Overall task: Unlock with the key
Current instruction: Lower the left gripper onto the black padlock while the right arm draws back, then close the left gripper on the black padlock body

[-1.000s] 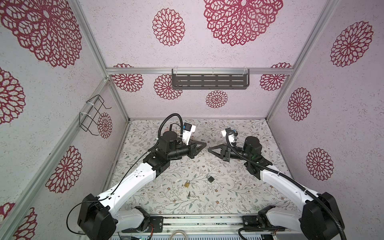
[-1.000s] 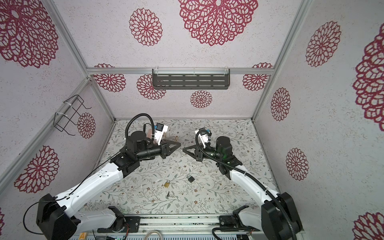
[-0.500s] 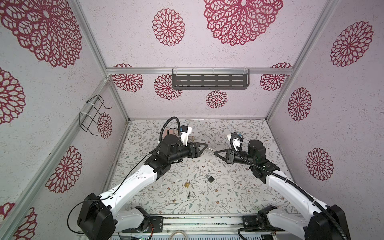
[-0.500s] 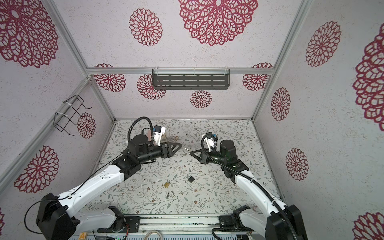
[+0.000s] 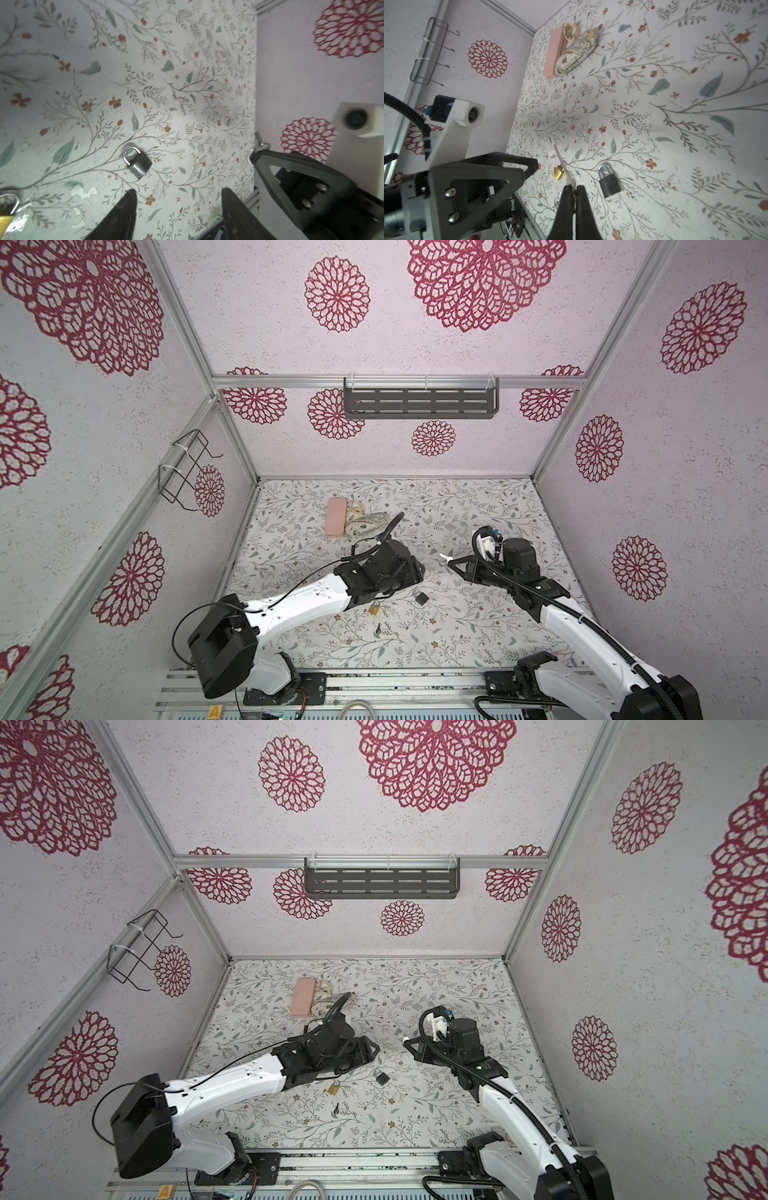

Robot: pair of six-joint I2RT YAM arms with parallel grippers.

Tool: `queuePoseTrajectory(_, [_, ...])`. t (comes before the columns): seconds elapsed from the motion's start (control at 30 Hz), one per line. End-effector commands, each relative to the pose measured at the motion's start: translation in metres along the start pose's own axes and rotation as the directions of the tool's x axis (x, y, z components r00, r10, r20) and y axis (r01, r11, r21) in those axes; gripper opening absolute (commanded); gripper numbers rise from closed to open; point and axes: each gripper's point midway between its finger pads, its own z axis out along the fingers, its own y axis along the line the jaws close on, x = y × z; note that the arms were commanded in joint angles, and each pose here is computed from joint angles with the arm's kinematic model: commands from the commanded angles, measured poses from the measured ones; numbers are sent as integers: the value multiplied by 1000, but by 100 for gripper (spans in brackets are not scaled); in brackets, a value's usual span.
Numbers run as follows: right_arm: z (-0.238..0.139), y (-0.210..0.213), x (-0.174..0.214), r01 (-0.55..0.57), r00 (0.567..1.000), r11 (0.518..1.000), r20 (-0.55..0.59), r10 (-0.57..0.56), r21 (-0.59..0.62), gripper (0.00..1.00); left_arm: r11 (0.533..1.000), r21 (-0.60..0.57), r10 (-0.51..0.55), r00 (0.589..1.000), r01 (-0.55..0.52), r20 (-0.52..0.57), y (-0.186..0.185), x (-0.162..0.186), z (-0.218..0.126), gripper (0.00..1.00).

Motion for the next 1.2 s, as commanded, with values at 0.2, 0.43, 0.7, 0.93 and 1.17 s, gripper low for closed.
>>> queuePoseTrajectory(0.2, [-11,-26,-6,-64,995,997,84,60,50,0,967,-253,-30,994,2,-105,26,31,48,64])
queuePoseTrajectory(0.43, [-13,-37,-3,-76,994,995,84,70,70,0,952,-304,-16,982,-43,-188,34,45,71,64])
queuePoseTrajectory(0.7, [-12,-45,-5,-107,990,992,102,99,74,0,939,-341,-40,970,-46,-241,46,57,83,64])
queuePoseTrajectory(0.93, [-14,-53,-3,-121,988,989,109,111,89,0,939,-335,-19,955,-85,-296,44,65,102,64])
queuePoseTrajectory(1.17, [-16,-57,-2,-138,985,987,117,128,86,0,920,-344,69,943,-187,-327,42,56,109,63])
